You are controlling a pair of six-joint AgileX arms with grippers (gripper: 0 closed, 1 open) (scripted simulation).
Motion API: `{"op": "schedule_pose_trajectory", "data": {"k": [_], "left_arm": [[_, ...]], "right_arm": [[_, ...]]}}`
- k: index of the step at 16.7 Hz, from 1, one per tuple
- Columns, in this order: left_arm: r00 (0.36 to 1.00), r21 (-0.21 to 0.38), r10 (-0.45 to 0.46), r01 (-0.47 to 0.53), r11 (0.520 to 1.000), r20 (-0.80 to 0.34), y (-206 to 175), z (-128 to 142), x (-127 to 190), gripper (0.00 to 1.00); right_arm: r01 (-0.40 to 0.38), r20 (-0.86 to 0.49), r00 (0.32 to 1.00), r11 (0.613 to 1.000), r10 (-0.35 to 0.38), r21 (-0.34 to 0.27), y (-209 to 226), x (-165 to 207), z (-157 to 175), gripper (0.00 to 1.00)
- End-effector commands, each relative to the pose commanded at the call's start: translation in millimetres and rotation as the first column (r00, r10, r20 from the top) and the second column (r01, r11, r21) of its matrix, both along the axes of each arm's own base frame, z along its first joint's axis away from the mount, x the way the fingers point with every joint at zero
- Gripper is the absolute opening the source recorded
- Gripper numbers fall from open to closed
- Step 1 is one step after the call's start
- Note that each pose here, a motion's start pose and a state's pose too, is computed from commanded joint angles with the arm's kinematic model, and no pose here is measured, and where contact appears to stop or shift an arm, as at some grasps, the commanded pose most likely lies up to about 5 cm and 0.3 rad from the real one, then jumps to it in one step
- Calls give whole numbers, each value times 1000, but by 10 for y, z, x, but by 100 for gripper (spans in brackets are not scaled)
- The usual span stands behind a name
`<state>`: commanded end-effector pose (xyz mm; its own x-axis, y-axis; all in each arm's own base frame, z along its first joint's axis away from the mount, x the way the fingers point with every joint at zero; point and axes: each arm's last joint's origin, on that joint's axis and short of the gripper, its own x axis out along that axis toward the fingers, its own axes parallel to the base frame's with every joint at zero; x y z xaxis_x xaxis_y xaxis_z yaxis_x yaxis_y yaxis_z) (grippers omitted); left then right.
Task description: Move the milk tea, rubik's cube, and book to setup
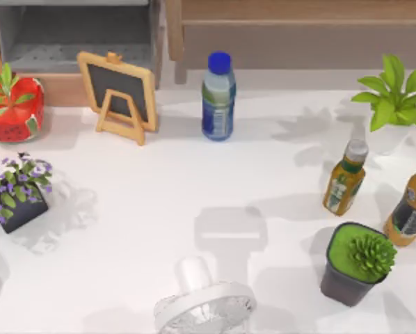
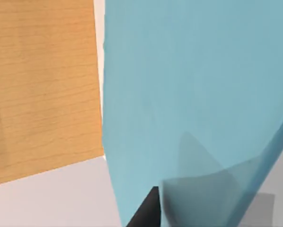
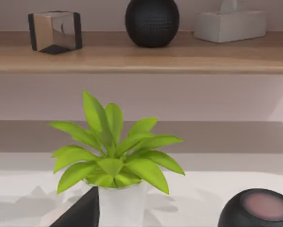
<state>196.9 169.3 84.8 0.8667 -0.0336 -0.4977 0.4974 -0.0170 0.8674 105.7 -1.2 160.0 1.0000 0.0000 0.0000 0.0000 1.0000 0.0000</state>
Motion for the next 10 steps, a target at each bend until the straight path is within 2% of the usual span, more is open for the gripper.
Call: {"op": "schedule_pose_trajectory", "data": {"k": [5,10], "left_arm": [[1000,0,0,0,1000,0,0,0,0,98],[1000,0,0,0,1000,0,0,0,0,100]], "right_arm": [[0,0,1000,1000,0,0,0,0,0,100],[0,0,1000,1000,0,0,0,0,0,100]]}}
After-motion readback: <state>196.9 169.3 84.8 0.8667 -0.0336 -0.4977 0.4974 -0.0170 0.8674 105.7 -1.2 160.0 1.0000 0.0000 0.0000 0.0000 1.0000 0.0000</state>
